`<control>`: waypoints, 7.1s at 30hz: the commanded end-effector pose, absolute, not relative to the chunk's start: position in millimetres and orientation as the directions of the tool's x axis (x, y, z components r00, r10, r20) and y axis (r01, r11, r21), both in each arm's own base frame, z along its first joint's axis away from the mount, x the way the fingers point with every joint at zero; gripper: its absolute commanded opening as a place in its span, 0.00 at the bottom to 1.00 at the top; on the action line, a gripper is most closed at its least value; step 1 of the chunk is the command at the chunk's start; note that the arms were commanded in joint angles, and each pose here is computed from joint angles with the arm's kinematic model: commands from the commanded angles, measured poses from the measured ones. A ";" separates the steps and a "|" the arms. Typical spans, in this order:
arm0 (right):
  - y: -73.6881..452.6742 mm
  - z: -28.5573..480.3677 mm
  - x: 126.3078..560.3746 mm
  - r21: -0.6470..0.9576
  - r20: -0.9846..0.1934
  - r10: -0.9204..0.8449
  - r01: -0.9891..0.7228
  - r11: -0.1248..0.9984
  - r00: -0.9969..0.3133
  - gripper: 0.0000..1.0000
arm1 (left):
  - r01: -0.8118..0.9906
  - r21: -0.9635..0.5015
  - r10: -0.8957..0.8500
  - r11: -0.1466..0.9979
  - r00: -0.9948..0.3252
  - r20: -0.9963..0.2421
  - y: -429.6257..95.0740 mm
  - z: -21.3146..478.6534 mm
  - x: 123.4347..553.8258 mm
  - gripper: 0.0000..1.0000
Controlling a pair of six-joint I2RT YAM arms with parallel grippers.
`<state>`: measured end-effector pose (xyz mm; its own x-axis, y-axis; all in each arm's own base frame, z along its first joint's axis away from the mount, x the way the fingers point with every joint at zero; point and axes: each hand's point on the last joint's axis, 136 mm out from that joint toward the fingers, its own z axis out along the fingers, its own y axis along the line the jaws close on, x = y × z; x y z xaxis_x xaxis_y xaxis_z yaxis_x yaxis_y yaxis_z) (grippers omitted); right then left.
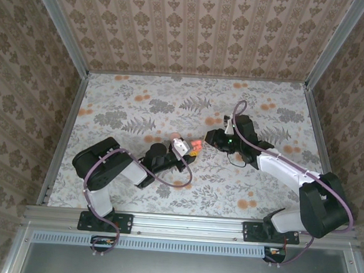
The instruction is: Insert the wireless bluetooth earbuds into the charging case
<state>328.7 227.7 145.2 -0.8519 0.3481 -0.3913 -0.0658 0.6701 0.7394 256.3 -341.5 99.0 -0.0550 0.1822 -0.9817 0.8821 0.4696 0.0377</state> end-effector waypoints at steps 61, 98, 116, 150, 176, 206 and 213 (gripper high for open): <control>252.4 144.9 323.4 0.721 -0.438 0.280 -0.148 0.677 -0.854 0.40 | 0.871 0.058 0.063 0.487 0.031 -0.998 -346.0 153.8 258.7 0.12; 183.2 251.2 301.3 0.285 -0.902 -0.028 -0.643 0.711 -0.431 0.58 | 0.916 0.068 -0.043 0.395 0.092 -0.995 -341.8 203.4 239.0 0.12; 194.6 225.4 274.1 -0.290 -0.864 -0.493 -0.900 0.326 0.100 0.32 | 0.931 0.089 -0.076 0.355 0.123 -0.989 -335.3 230.9 230.1 0.12; 242.2 224.0 289.6 -0.266 -0.895 -0.416 -0.942 0.207 0.161 0.20 | 0.916 0.123 -0.057 0.381 0.156 -0.986 -329.4 240.1 231.8 0.12; 247.4 225.4 279.6 -0.256 -0.886 -0.432 -0.955 0.151 0.170 0.11 | 0.909 0.117 -0.044 0.400 0.147 -0.988 -326.0 236.5 234.1 0.12; 251.5 228.8 272.2 -0.277 -0.871 -0.453 -0.952 0.130 0.191 0.10 | 0.903 0.120 -0.033 0.412 0.146 -0.989 -322.4 234.6 233.8 0.12; 245.8 228.7 268.5 -0.283 -0.865 -0.467 -0.947 0.151 0.184 0.11 | 0.902 0.123 -0.035 0.413 0.151 -0.988 -321.7 236.6 233.4 0.12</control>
